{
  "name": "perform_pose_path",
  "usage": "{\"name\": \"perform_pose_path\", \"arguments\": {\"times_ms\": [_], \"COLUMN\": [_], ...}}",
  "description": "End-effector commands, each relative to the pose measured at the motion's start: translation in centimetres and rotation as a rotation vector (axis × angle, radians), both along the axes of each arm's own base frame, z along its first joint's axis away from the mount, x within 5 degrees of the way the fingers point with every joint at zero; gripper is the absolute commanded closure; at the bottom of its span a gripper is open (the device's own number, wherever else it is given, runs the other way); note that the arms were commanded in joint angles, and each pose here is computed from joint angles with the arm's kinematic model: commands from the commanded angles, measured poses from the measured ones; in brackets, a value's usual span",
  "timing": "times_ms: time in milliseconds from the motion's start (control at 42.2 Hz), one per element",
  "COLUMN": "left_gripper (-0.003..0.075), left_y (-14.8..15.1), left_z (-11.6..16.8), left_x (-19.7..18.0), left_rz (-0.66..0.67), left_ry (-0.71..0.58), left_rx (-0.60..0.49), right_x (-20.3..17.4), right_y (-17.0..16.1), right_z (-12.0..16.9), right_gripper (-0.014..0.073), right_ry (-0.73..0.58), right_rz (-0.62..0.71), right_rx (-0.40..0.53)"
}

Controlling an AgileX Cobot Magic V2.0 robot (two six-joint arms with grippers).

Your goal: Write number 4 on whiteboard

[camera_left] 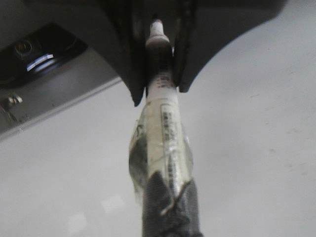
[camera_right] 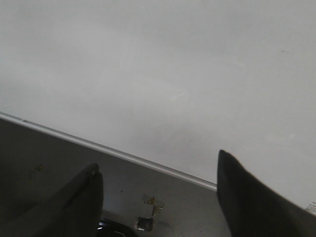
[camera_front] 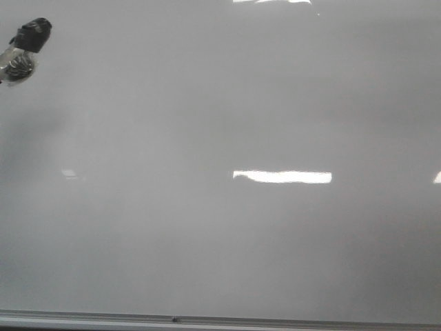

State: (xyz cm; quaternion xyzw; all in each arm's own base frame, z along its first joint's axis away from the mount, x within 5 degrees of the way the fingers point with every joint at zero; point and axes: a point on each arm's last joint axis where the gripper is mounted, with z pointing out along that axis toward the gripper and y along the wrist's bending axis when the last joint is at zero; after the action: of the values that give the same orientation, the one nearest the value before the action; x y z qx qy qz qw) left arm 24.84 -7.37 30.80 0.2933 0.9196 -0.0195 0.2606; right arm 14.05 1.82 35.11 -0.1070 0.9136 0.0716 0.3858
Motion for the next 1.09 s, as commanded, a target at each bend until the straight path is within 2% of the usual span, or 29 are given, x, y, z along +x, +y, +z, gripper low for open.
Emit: {"name": "perform_pose_path", "arguments": {"times_ms": [0, 47, 119, 237, 379, 474, 617, 735, 783, 901, 1067], "left_gripper": [0.0741, 0.0741, 0.0741, 0.074, 0.074, 0.0741, 0.0741, 0.074, 0.0741, 0.0741, 0.0741], "left_y": [-1.7, -2.6, -4.2, -7.3, -10.1, -11.5, -12.6, -12.6, -12.6, -12.7, -12.8], "left_z": [3.4, 4.1, 4.9, 5.7, 5.8, 5.8, 5.8, 5.9, 5.9, 5.9, 6.0], "left_x": [-1.2, -1.7, -2.5, -4.0, -6.3, -7.6, -8.8, -8.9, -8.9, -8.9, -8.8], "left_rz": [-0.17, -0.258, -0.388, -0.577, -0.74, -0.813, -0.877, -0.881, -0.881, -0.879, -0.875], "left_ry": [-0.046, -0.038, -0.021, -0.075, -0.098, -0.097, -0.1, -0.103, -0.103, -0.108, -0.125], "left_rx": [-0.035, -0.048, -0.046, -0.031, -0.023, -0.027, -0.032, -0.033, -0.033, -0.035, -0.042], "right_x": [0.4, 0.6, 1.1, 1.9, 2.5, 2.6, 3.1, 3.5, 3.6, 3.3, 3.4], "right_y": [0.7, 1.1, 2.4, 5.4, 9.2, 11.7, 15.1, 17.2, 17.4, 17.3, 17.5], "right_z": [1.9, 2.1, 2.6, 3.3, 3.6, 4.0, 4.5, 4.9, 5.0, 4.8, 4.7], "right_gripper": [0.0078, 0.0078, 0.0078, 0.0078, 0.0078, 0.0078, 0.0078, 0.0078, 0.0094, 0.0213, 0.0228], "right_ry": [-0.066, -0.057, -0.058, -0.068, -0.089, -0.111, -0.142, -0.147, -0.151, -0.115, -0.105], "right_rz": [0.098, 0.155, 0.313, 0.582, 0.856, 0.977, 1.072, 1.129, 1.134, 1.153, 1.157], "right_rx": [0.009, 0.002, -0.044, -0.12, -0.187, -0.196, -0.187, -0.182, -0.181, -0.188, -0.174]}}
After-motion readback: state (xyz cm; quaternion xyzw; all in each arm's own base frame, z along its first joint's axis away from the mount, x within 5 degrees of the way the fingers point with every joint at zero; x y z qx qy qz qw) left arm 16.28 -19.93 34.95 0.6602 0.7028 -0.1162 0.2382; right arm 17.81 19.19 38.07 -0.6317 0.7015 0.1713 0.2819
